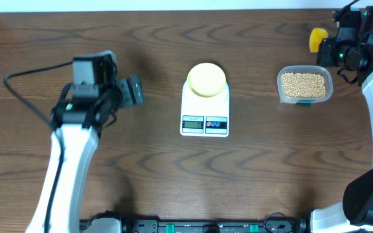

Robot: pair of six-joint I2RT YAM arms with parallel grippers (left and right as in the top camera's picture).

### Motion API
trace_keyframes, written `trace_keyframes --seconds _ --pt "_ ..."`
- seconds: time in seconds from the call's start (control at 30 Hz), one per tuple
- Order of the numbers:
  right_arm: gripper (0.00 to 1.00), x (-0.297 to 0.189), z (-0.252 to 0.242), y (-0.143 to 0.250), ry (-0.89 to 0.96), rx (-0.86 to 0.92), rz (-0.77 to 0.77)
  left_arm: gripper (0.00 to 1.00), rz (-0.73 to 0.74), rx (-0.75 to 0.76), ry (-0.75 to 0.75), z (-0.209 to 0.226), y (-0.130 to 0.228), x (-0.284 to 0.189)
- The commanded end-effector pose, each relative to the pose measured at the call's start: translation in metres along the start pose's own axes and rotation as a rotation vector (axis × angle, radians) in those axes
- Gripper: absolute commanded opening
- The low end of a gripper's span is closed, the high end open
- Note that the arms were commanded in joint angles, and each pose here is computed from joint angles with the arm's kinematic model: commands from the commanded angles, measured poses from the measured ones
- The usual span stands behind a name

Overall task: Scoop item into bowl and weigh 50g on scale
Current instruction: 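Lift the left gripper off the scale and move it left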

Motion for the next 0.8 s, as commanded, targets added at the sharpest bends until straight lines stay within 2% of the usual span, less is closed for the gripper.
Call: trace_keyframes --seconds 0.0,0.17,0.3,0.47,0.7,0.77 --pt "0.01 -0.005 0.009 -0.004 -0.057 -0.062 -0.015 0.98 0.027 0.187 0.152 -0.021 0.013 -0.019" --pt "0.01 -0.004 0.01 -0.001 -0.058 -0.059 0.001 0.98 0.117 0.454 0.227 -0.045 0.037 -0.026" --pt "0.01 -0.004 0.012 0.001 -0.061 -0.059 0.017 0.98 0.142 0.567 0.271 -0.062 0.046 -0.024" --pt "0.01 -0.004 0.012 0.003 -0.061 -0.057 0.027 0.98 0.133 0.591 0.185 -0.056 0.039 -0.009" --pt "0.01 -0.004 0.013 0.004 -0.063 -0.058 0.031 0.98 0.149 0.595 0.197 -0.058 0.036 0.009" --pt "0.01 -0.004 0.013 0.004 -0.063 -0.058 0.031 0.97 0.142 0.667 0.247 -0.062 0.038 0.01"
Point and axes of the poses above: each gripper's point midway between its finger pads, its own x axis out along the fingers, its own z axis along the line the jaws close on, y = z × x, the point moved 7 cm from there along -x, back along the fingers, and after that the axes turned 8 degrees about x, right-handed, at the moved point
